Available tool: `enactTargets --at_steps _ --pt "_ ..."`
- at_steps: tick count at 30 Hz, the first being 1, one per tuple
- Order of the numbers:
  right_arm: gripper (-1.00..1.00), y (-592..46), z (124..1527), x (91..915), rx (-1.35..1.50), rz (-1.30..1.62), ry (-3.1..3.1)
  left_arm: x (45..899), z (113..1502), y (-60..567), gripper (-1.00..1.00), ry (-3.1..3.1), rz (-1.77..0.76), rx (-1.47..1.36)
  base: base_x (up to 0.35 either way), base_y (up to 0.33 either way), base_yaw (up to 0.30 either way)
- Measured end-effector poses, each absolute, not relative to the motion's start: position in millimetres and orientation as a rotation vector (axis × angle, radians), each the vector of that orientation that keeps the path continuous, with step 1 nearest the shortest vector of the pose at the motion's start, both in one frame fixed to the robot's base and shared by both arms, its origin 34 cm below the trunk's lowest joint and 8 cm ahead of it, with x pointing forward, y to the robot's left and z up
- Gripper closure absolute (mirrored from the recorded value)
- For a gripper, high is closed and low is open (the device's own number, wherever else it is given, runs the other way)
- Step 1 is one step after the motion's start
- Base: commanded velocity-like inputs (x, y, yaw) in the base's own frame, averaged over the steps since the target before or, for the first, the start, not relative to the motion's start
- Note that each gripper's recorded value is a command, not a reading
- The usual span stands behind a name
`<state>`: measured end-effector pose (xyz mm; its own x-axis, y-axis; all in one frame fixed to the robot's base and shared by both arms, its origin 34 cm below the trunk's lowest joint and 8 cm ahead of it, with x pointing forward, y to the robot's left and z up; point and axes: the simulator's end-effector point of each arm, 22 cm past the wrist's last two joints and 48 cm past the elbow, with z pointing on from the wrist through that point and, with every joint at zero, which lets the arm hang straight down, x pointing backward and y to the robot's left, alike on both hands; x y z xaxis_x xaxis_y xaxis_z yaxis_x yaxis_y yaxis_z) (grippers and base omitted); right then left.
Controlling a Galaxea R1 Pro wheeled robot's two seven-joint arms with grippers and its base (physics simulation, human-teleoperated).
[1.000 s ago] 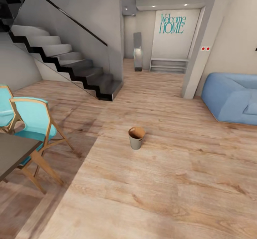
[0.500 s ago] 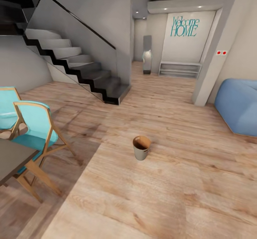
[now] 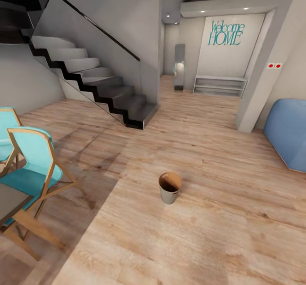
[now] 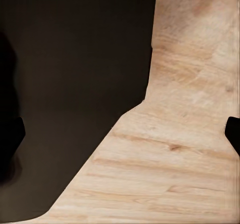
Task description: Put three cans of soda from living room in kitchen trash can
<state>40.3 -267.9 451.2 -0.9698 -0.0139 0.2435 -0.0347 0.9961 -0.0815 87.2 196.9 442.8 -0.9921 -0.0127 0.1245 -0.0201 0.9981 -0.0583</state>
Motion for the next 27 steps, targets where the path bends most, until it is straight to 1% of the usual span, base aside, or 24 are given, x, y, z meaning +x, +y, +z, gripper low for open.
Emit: enactTargets --at_steps 13,27 --pt "-1.0 -267.5 450.6 42.4 0.035 0.123 -2.899 88.9 442.6 196.9 -1.0 -3.021 0.09 0.025 0.346 -0.077 0.032" --pt "-1.0 -269.5 449.5 46.7 0.032 0.127 -2.911 93.3 442.1 196.9 -1.0 -3.032 0.091 0.024 0.346 -0.008 0.065"
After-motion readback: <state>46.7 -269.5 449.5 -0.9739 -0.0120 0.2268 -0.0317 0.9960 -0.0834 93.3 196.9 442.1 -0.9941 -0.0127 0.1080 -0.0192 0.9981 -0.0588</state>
